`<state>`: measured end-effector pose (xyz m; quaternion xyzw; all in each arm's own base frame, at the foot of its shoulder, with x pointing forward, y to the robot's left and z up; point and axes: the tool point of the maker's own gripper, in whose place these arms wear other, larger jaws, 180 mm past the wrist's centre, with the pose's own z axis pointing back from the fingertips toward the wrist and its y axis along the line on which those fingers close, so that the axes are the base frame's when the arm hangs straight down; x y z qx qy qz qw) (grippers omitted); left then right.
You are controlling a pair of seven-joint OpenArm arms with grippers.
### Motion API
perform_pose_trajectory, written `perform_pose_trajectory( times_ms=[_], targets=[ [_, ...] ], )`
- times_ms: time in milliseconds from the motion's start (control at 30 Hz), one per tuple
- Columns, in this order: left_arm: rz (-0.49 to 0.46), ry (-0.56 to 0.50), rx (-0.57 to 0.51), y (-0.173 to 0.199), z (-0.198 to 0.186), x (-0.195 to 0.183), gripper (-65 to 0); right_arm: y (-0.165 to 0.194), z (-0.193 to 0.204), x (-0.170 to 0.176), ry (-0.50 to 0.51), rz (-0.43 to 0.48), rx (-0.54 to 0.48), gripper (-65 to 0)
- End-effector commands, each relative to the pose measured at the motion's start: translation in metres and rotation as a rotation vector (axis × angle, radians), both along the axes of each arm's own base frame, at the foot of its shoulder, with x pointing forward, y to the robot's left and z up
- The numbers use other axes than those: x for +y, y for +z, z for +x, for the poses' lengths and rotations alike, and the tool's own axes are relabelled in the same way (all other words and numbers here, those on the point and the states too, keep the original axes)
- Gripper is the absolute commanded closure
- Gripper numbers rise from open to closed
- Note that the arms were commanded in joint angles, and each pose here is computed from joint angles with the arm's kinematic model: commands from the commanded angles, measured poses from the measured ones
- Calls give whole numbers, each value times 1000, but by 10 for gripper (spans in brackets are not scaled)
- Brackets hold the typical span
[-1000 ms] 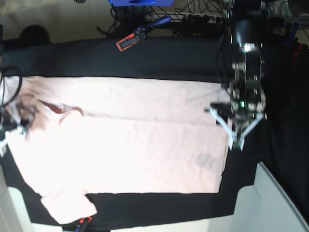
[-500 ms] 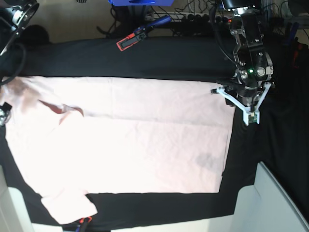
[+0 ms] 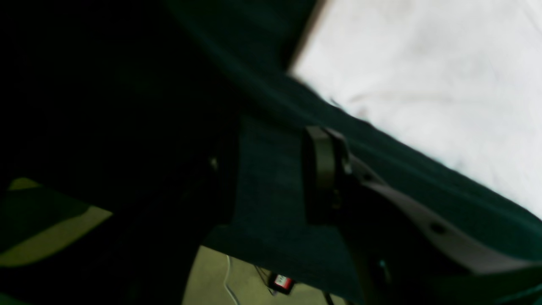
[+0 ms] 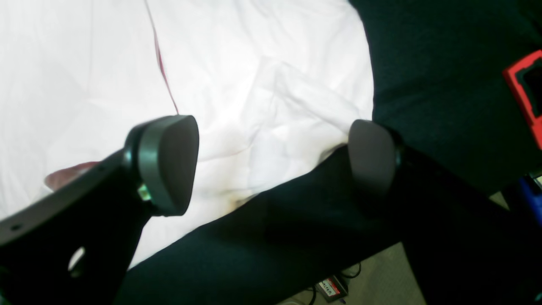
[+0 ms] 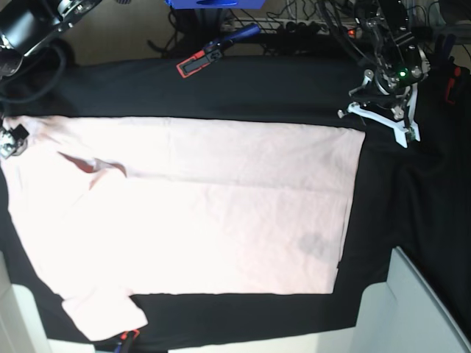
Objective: Fold the T-shirt properly
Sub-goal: 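Grasp the shirt corner with the left gripper and pull it outward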
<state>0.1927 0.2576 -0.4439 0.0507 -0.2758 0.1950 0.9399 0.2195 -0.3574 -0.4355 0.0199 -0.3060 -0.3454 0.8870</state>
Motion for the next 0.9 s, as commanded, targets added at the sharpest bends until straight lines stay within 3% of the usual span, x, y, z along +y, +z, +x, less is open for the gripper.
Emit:
perform_pose_trajectory(
  times_ms=[0, 300, 533, 700, 867],
  targets=[
    [7, -11, -40, 8, 8, 1, -240, 13, 10, -6, -3, -23, -51, -515],
    [39, -14, -32, 12, 4, 14, -240, -8, -19, -8, -126, 49, -41, -515],
    [43, -15, -32, 12, 4, 15, -240, -28, -9, 7, -21, 105, -58, -509],
    [55, -19, -21, 12, -3, 20, -240, -40, -4, 13, -14, 154, -56, -509],
    [52, -18, -12, 10, -6, 20, -240, -33, 6, 5, -21, 134, -88, -508]
  ],
)
